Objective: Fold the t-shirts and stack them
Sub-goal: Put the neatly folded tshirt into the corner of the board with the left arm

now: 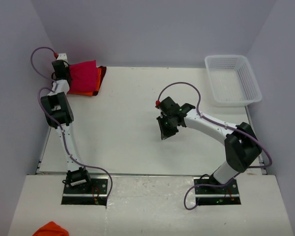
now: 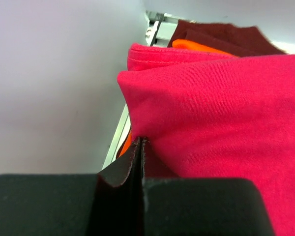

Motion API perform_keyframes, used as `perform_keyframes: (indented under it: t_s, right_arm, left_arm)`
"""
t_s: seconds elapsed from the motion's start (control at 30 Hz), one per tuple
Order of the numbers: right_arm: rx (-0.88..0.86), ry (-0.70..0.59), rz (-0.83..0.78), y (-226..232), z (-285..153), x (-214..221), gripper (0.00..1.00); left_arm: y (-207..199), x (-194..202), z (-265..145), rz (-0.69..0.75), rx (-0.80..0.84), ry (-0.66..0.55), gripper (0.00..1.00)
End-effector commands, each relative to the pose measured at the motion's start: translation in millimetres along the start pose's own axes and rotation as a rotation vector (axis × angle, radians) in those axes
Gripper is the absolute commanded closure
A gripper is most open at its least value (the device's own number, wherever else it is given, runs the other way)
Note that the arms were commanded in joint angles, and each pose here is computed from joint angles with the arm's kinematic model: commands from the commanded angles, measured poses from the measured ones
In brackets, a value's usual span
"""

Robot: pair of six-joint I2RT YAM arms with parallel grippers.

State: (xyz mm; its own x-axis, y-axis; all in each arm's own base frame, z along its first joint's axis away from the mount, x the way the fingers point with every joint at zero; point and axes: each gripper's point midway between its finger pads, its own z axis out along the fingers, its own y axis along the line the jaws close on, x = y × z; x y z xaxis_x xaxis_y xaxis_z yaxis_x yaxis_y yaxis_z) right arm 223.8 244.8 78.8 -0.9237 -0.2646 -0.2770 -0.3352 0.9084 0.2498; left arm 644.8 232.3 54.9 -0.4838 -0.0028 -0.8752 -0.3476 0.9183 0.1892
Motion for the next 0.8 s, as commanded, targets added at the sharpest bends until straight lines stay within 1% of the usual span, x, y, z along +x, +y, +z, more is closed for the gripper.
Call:
perform_keyframes:
  t_s: [0.0, 0.07, 0.1, 0.17, 0.27, 0.3, 0.33, 0.37, 0.4, 0.43, 0.47, 0.5, 0.53, 0.57, 0.63, 0.67, 0.7, 0.73, 0.77]
  right_arm:
    - [-0.043, -0.032, -0.021, 11, -10, -11, 0.85]
    - [-0.055, -0.045, -0.019, 12, -13, -12, 0.86]
    - [-0.056, -0.049, -0.018, 12, -14, -11, 0.86]
    - [-0.058, -0.070, -0.017, 12, -17, -11, 0.85]
    - [-0.045, -0.101, -0.016, 8, -22, -14, 0.85]
    - [-0.046, -0.109, -0.018, 8, -22, -13, 0.85]
    - [-0.053, -0.130, -0.023, 10, -28, -16, 0.85]
    - [-0.057, -0.144, -0.026, 11, -30, -18, 0.84]
    - [-0.064, -0.156, -0.029, 12, -33, -20, 0.83]
    - [-0.066, -0.170, -0.035, 13, -37, -21, 0.80]
    - [-0.069, -0.196, -0.039, 14, -44, -25, 0.78]
    - [-0.074, -0.218, -0.041, 15, -50, -29, 0.75]
    - [-0.089, -0.256, -0.053, 19, -61, -35, 0.69]
    - [-0.094, -0.267, -0.059, 20, -64, -36, 0.67]
    - [-0.103, -0.327, -0.070, 24, -78, -46, 0.62]
    - [-0.111, -0.346, -0.073, 26, -84, -49, 0.60]
    - [-0.116, -0.386, -0.077, 29, -97, -57, 0.60]
    - [-0.128, -0.405, -0.081, 32, -104, -59, 0.59]
    - [-0.145, -0.424, -0.084, 35, -109, -60, 0.58]
  left_arm:
    - [13, -82, -30, -0.018, 0.018, -0.182, 1.00]
    - [9, -98, -39, -0.030, 0.053, -0.214, 1.00]
    - [7, -116, -51, -0.034, 0.082, -0.245, 1.00]
    - [5, -136, -64, -0.053, 0.096, -0.282, 1.00]
    - [-2, -194, -106, -0.061, 0.135, -0.396, 1.00]
    - [-12, -207, -116, -0.058, 0.149, -0.422, 1.00]
    - [-15, -231, -136, -0.054, 0.160, -0.471, 1.00]
    - [-19, -244, -148, -0.049, 0.178, -0.499, 1.00]
    - [-33, -256, -160, -0.044, 0.199, -0.519, 1.00]
    - [-38, -271, -176, -0.046, 0.212, -0.549, 1.00]
    - [-39, -290, -200, -0.056, 0.222, -0.585, 1.00]
    - [-53, -300, -218, -0.079, 0.261, -0.608, 1.00]
    - [-63, -318, -248, -0.127, 0.314, -0.646, 1.00]
    - [-61, -324, -259, -0.127, 0.318, -0.661, 0.99]
    - [-80, -330, -284, -0.213, 0.395, -0.656, 0.97]
    - [-85, -338, -306, -0.242, 0.445, -0.674, 0.93]
    - [-102, -329, -311, -0.295, 0.502, -0.639, 0.85]
    - [-110, -327, -320, -0.315, 0.534, -0.628, 0.85]
    - [-117, -328, -337, -0.327, 0.585, -0.628, 0.85]
